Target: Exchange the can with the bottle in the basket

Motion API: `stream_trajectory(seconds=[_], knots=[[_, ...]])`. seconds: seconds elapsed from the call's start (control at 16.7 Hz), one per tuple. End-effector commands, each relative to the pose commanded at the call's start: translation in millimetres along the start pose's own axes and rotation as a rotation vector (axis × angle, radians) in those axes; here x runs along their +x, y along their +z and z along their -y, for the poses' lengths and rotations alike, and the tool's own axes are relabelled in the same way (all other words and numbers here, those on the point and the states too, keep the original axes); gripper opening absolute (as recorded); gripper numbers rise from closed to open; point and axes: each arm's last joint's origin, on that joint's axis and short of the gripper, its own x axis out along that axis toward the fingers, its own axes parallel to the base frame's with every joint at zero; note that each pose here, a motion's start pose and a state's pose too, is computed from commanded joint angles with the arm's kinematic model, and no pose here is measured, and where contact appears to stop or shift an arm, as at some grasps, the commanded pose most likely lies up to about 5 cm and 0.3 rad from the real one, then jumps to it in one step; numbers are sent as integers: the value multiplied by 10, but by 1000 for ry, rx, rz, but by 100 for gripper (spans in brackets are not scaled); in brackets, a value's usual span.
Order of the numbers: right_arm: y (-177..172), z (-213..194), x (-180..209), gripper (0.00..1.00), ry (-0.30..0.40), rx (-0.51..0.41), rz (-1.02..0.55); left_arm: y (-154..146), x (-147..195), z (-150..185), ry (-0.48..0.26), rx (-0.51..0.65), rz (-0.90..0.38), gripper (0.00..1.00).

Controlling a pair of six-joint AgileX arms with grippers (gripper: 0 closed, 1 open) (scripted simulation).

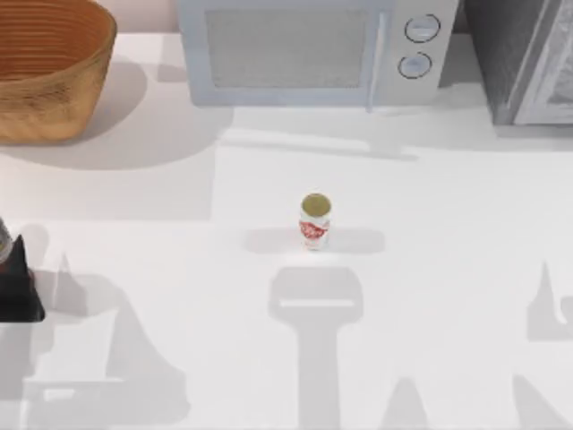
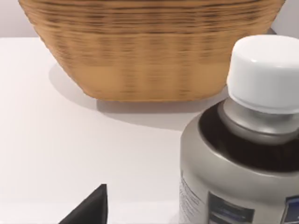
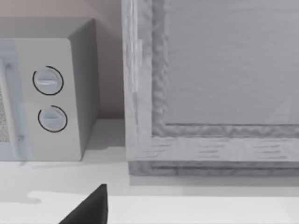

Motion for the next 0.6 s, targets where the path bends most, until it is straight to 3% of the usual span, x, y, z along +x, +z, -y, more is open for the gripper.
stream_trajectory(seconds=[0.6], knots=[[0, 0, 0, 100, 0, 0, 0, -63, 301, 9, 5, -11, -40, 100]])
